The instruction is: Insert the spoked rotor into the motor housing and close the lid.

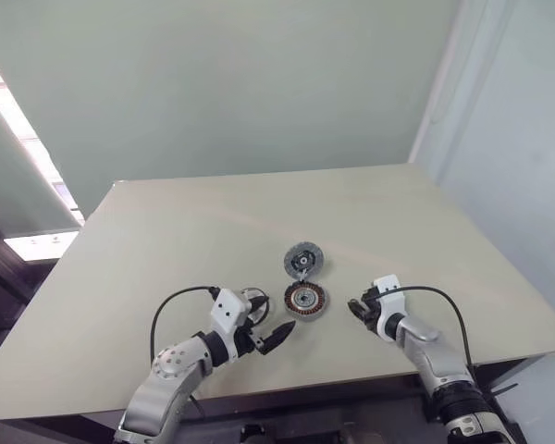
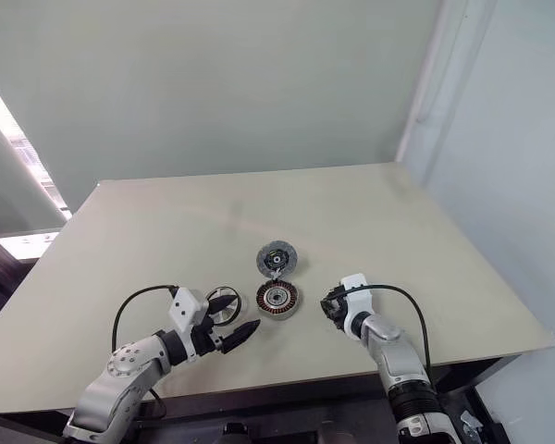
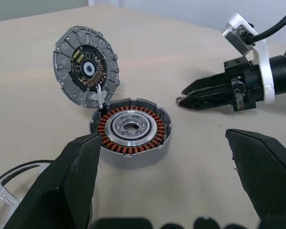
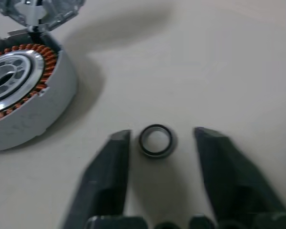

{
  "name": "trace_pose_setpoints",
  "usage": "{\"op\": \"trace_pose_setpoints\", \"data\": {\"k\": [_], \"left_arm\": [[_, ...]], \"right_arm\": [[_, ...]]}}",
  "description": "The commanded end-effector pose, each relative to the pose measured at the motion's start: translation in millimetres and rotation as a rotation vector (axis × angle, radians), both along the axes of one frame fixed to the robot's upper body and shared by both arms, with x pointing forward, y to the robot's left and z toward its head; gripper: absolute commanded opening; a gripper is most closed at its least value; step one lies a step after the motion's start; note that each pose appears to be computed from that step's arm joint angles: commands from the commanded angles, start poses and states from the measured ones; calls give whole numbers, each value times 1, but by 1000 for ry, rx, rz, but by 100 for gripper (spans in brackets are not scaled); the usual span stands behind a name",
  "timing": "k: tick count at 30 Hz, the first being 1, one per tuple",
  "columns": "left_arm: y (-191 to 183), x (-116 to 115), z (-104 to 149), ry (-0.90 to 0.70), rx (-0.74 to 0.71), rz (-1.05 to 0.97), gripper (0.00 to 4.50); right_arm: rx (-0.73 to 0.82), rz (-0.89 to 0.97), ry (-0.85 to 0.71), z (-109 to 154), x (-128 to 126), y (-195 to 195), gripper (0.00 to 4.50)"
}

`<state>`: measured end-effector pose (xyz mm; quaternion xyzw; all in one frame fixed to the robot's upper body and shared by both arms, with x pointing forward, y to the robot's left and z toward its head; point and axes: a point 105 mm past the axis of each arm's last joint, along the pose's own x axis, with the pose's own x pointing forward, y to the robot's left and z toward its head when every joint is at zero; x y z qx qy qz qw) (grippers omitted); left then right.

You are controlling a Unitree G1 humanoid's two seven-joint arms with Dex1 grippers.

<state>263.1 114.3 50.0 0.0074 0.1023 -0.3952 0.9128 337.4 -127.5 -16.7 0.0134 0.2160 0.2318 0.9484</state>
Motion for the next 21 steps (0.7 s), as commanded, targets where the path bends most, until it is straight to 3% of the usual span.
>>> {"op": "trace_pose_setpoints", "data": {"k": [1, 3, 19, 21], "left_arm": [[-2, 3, 9, -47, -7, -11, 450], [-2, 3, 9, -47, -7, -10, 450], [-1, 5, 8, -50, -5, -6, 450], [-1, 5, 7, -50, -5, -5, 450]], "right_arm": [[7, 4, -14, 7, 2, 3, 75], [9, 3, -15, 7, 2, 3, 4], [58, -80, -51, 30, 10, -7, 4], [77, -67, -49, 35, 10, -5, 41]]}}
